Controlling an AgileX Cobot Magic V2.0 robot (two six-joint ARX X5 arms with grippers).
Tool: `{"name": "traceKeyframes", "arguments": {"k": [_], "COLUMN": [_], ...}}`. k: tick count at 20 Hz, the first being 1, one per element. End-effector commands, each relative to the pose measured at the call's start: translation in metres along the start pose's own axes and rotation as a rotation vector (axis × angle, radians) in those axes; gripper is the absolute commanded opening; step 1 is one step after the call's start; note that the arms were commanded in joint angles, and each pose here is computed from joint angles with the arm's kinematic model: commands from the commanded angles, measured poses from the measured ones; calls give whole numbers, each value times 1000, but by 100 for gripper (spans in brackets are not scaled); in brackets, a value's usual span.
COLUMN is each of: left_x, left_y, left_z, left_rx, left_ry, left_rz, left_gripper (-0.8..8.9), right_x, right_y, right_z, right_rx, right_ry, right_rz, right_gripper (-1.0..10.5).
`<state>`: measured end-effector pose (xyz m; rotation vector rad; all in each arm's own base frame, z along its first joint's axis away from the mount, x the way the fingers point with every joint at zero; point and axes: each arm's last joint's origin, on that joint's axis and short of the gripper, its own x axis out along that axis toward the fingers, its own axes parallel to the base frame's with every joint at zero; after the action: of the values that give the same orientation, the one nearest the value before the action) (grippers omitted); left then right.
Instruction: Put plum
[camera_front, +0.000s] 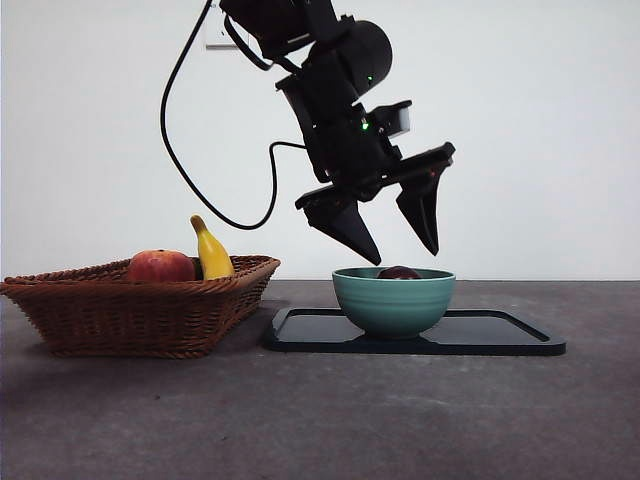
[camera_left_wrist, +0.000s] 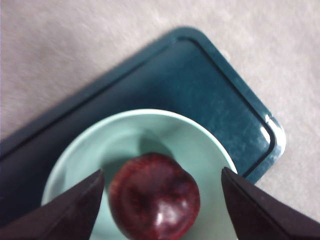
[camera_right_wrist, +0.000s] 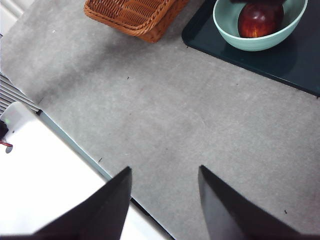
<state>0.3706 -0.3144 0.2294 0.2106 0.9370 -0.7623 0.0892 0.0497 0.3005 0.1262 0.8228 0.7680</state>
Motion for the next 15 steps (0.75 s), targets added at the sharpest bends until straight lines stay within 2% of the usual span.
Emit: {"name": "traceKeyframes", "arguments": {"k": [1,15], "left_x": [14,19], "left_y": [-4,-5], "left_z": [1,-6], "left_rx": [30,85], "left_ry": [5,58], "left_rz": [-2,25], "left_gripper": [374,374], "right_x": [-1,-1], "right_y": [1,1], "right_z": [1,1], "right_rx": [-13,-11], "right_ry": [-2,2], "right_rz": [4,3], "right_gripper": [213,213]}}
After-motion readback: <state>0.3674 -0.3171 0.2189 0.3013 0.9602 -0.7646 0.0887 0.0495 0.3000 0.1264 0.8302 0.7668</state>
